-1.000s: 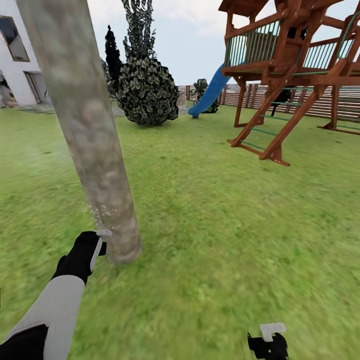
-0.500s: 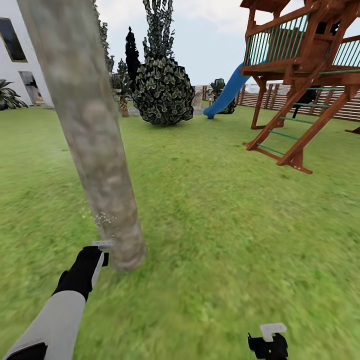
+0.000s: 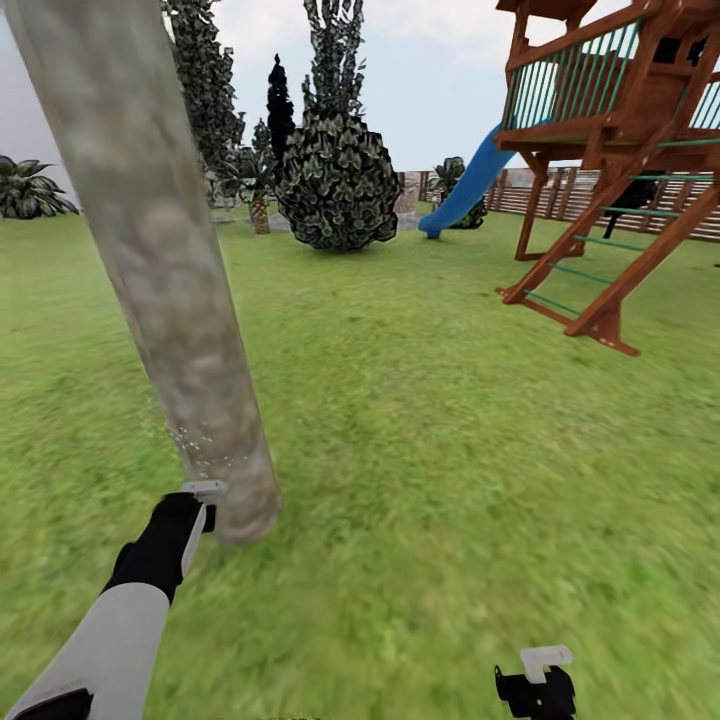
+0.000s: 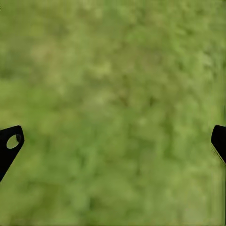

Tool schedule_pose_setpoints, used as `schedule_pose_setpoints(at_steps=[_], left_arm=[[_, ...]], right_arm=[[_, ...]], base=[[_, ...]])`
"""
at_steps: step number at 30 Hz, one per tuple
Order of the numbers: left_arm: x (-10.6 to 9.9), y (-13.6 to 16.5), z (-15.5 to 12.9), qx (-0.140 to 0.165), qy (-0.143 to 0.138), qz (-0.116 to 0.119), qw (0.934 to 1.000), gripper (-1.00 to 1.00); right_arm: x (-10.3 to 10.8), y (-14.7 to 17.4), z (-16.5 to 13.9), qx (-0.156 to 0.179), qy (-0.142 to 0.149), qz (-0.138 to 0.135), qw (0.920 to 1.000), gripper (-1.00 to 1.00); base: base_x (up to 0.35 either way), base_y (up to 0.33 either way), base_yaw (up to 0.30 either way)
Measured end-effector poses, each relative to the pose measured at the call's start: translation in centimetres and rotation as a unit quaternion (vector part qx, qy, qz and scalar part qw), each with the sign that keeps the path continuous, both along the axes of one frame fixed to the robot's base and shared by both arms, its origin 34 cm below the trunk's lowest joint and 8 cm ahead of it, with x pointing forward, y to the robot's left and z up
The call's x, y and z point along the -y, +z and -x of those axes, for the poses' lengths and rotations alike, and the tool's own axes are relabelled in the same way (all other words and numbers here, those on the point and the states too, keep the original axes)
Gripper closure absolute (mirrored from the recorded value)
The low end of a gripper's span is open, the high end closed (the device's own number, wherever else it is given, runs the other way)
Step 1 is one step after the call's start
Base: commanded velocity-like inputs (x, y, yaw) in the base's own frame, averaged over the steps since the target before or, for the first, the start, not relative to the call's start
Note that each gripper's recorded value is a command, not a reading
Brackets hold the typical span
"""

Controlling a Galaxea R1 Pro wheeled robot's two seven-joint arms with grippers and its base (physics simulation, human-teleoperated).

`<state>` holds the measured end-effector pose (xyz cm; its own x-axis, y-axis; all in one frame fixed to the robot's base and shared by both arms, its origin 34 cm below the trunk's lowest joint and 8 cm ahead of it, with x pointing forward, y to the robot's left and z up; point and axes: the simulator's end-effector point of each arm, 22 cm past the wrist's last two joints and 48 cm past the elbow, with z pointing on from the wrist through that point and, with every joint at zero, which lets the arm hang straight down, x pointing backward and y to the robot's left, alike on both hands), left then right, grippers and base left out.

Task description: In the garden, pick up the pesticide atomizer on the floor and spray pesticide onto both trees until each tree trunk is fully covered.

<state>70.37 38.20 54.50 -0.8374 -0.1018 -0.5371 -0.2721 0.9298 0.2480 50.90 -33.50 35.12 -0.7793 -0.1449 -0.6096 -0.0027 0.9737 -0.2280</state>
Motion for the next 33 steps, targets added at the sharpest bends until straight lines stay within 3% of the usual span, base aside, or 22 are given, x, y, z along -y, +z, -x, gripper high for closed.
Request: schedule_pose_setpoints(at_steps=[21, 33], left_arm=[[-0.30, 0.06, 0.00, 0.001, 0.002, -0.003, 1.0000, 1.00], [-0.50, 0.02, 0.07, 0.000, 0.002, -0.004, 1.0000, 1.00]], right_arm=[[-0.01, -0.02, 0.03, -0.001, 0.000, 0.000, 1.0000, -1.00], [0.00, -0.02, 0.04, -0.001, 0.000, 0.000, 1.0000, -1.00]], base=[[0.127, -0.254, 0.276], [0.000, -0.275, 0.043]])
